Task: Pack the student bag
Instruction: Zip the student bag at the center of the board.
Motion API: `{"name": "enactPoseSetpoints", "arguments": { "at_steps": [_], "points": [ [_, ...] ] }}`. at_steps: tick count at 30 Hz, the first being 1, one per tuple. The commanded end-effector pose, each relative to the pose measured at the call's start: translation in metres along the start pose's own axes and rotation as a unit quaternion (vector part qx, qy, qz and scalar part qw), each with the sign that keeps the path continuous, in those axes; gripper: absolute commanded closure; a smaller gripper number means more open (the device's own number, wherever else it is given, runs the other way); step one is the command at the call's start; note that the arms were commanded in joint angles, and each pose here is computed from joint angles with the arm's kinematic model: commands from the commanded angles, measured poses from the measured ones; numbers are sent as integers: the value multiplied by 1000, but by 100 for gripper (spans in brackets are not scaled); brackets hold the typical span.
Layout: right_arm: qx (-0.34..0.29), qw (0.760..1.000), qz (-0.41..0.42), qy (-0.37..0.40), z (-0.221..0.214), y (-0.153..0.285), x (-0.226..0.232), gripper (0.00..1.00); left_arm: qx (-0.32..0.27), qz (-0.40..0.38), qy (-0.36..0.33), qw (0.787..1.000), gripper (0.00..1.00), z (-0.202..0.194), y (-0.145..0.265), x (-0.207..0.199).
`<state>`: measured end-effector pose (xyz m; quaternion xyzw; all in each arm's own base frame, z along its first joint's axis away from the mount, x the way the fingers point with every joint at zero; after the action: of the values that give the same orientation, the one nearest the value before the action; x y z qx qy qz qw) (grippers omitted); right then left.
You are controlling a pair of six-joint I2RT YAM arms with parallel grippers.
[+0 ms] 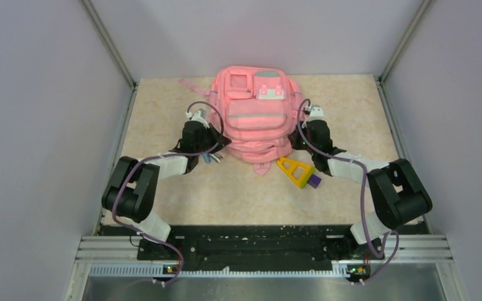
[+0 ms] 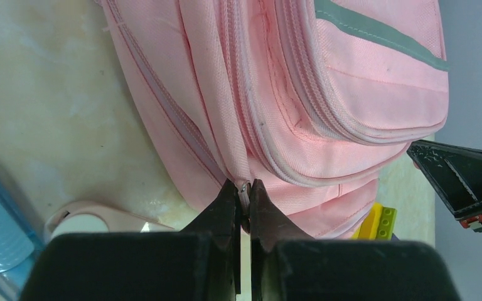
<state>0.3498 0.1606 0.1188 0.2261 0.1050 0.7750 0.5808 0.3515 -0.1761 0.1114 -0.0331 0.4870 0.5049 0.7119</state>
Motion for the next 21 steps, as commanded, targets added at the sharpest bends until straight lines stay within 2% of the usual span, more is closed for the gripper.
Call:
{"name": "enactPoseSetpoints", "arguments": {
  "at_steps": [1, 5, 11, 21],
  "points": [
    [-5, 993, -120, -6, 6, -3, -50, 100, -69, 1, -65, 996, 100, 49, 12, 3],
    [-25, 992, -125, 5, 27, -20, -63, 100, -59, -5, -111, 992, 100, 54, 16, 7],
    [-60, 988, -131, 59, 62, -48, -73, 100, -39, -8, -163, 986, 100, 55, 18, 13],
    [-90, 968, -159, 170, 91, -77, -95, 100, -1, -8, -185, 983, 100, 52, 11, 20]
  ]
}}
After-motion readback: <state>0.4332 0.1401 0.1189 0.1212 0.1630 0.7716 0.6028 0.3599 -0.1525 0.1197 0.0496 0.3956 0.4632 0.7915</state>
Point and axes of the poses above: each gripper's point midway between its finger pads, its own y axis back along the fingers, its own x axis along the line the jaws close on, z = x × y, the point moved 5 cm from there along y, back along the fingers, and after that the axes turned 4 degrees about y, right-handed, at the moved point
